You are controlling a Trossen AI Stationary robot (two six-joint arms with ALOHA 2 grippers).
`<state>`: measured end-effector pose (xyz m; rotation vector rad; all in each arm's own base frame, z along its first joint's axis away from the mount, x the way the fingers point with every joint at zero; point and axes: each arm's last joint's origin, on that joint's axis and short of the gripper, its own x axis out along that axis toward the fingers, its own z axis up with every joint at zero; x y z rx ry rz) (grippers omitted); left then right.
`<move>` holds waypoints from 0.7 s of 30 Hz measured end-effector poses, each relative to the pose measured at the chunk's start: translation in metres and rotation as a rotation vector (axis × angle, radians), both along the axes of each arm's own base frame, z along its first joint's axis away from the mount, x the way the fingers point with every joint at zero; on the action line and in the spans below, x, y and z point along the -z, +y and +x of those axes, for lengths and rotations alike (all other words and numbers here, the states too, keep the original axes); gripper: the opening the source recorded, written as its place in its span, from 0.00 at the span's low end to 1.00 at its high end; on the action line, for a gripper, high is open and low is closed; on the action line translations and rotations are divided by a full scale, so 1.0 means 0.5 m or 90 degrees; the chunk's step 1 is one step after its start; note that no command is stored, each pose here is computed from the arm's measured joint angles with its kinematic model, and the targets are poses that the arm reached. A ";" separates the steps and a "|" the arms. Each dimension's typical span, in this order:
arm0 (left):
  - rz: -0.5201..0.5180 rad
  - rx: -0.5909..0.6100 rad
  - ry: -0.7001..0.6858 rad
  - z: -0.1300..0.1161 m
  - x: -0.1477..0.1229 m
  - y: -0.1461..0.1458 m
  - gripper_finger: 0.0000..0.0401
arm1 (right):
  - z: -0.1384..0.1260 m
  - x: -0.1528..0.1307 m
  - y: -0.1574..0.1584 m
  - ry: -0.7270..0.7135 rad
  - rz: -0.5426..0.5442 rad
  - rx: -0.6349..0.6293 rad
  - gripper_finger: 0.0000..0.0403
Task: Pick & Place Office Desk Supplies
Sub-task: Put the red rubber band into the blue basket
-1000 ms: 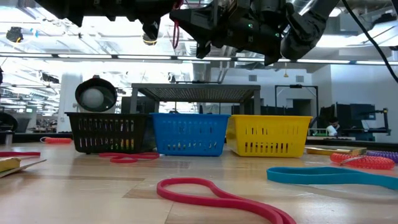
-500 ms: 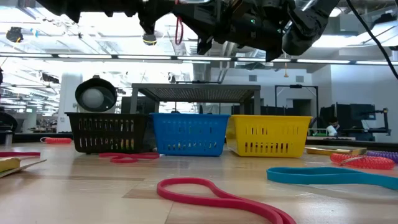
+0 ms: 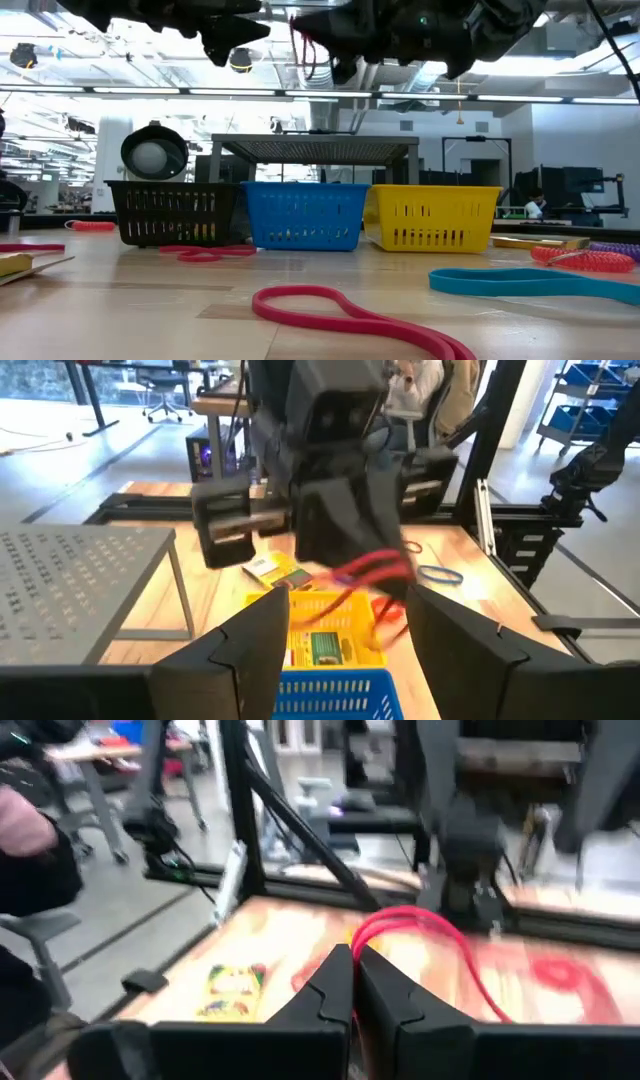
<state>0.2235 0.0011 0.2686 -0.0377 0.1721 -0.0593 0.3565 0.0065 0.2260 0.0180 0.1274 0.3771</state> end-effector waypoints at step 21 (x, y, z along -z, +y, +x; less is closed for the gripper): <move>0.000 -0.001 0.015 -0.022 -0.007 0.000 0.49 | 0.001 0.085 0.003 0.190 -0.068 0.151 0.00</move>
